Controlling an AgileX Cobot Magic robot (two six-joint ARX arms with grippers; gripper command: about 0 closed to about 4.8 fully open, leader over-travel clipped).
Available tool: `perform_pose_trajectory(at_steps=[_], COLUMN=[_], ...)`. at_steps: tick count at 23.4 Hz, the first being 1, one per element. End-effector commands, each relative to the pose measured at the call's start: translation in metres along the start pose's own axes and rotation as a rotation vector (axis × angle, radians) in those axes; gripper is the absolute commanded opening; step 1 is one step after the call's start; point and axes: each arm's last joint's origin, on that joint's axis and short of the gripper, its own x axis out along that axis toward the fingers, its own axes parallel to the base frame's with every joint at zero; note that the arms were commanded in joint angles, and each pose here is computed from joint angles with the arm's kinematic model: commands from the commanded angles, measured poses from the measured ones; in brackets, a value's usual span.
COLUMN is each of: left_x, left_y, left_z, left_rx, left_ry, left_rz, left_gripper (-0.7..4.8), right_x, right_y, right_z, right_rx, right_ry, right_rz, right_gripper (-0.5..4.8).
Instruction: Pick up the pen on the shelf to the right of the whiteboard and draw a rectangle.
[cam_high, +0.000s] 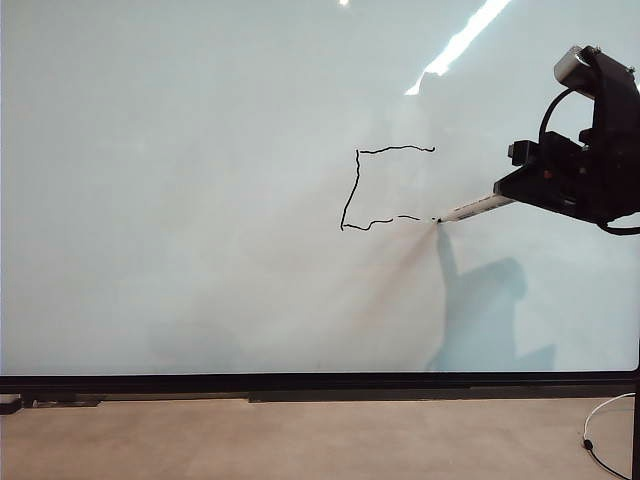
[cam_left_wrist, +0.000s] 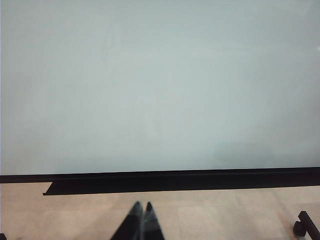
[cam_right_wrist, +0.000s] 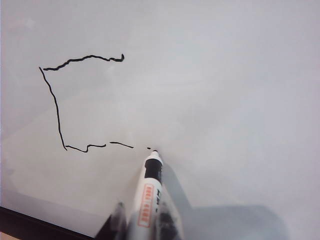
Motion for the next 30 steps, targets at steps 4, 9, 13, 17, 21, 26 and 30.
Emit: perform_pose_trajectory(at_steps=[4, 9, 13, 17, 21, 26, 30], left_x=[0.000, 0.000, 0.000, 0.000, 0.000, 0.000, 0.000], left_y=[0.000, 0.000, 0.000, 0.000, 0.000, 0.000, 0.000], left_z=[0.002, 0.002, 0.001, 0.001, 0.002, 0.002, 0.001], left_rx=[0.001, 0.001, 0.001, 0.001, 0.001, 0.001, 0.001], left_ry=[-0.011, -0.011, -0.011, -0.011, -0.011, -0.011, -0.011], left_rz=[0.001, 0.001, 0.001, 0.001, 0.001, 0.001, 0.001], left_gripper=[-0.04, -0.04, -0.04, -0.04, -0.04, -0.04, -0.04], right_x=[-0.008, -0.009, -0.005, 0.002, 0.003, 0.006, 0.012], right_y=[0.017, 0.036, 0.040, 0.051, 0.053, 0.053, 0.052], right_z=[0.016, 0.054, 0.074, 0.088, 0.087, 0.082, 0.081], right_rx=[-0.080, -0.290, -0.376, -0.469, -0.483, -0.503, -0.520], right_ry=[0.131, 0.269, 0.349, 0.395, 0.399, 0.420, 0.427], right_rz=[-0.005, -0.029, -0.043, -0.035, -0.043, -0.041, -0.036], right_gripper=[-0.07, -0.06, -0.06, -0.06, -0.06, -0.06, -0.06])
